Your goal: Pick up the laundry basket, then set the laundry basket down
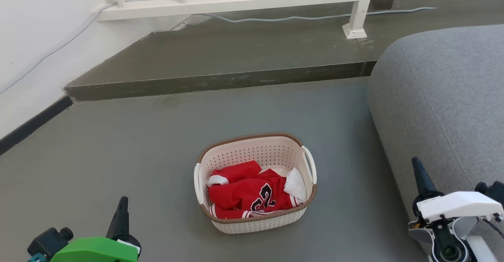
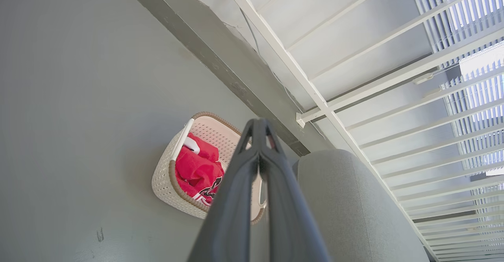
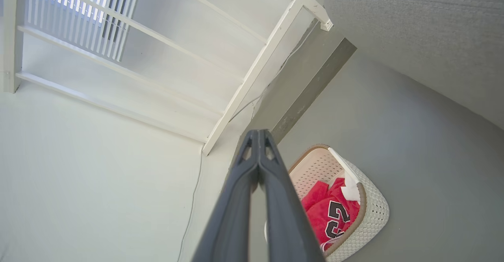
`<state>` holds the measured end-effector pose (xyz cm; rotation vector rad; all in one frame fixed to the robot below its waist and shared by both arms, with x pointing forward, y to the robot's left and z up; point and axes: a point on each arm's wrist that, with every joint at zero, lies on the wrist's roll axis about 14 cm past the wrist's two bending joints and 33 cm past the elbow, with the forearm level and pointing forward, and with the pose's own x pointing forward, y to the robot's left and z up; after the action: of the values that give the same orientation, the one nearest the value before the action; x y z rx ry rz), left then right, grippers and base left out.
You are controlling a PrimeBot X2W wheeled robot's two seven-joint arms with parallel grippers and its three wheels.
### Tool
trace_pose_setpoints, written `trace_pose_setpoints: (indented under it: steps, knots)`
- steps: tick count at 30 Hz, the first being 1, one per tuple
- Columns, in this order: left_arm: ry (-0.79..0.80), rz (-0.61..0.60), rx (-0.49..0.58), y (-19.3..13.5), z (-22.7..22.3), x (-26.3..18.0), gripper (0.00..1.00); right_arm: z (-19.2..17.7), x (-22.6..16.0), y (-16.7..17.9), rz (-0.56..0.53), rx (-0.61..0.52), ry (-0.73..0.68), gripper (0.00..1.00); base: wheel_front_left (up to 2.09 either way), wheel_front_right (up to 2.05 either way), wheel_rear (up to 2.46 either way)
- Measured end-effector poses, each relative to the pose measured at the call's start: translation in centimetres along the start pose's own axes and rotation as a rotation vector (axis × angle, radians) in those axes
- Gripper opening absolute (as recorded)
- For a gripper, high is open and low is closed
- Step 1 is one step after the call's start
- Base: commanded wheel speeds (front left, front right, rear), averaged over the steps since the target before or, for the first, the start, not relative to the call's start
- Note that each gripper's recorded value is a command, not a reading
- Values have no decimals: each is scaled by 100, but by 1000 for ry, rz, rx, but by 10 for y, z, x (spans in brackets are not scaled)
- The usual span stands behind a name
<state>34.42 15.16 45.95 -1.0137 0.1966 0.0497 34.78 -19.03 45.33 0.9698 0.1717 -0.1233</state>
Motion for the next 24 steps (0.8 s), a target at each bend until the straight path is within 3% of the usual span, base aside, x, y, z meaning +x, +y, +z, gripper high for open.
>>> trace_pose_setpoints:
  steps: [24]
  knots:
    - [-12,-19,-299,3,17,10,0,12,11,6,34,314,-7,0,0,0,0]
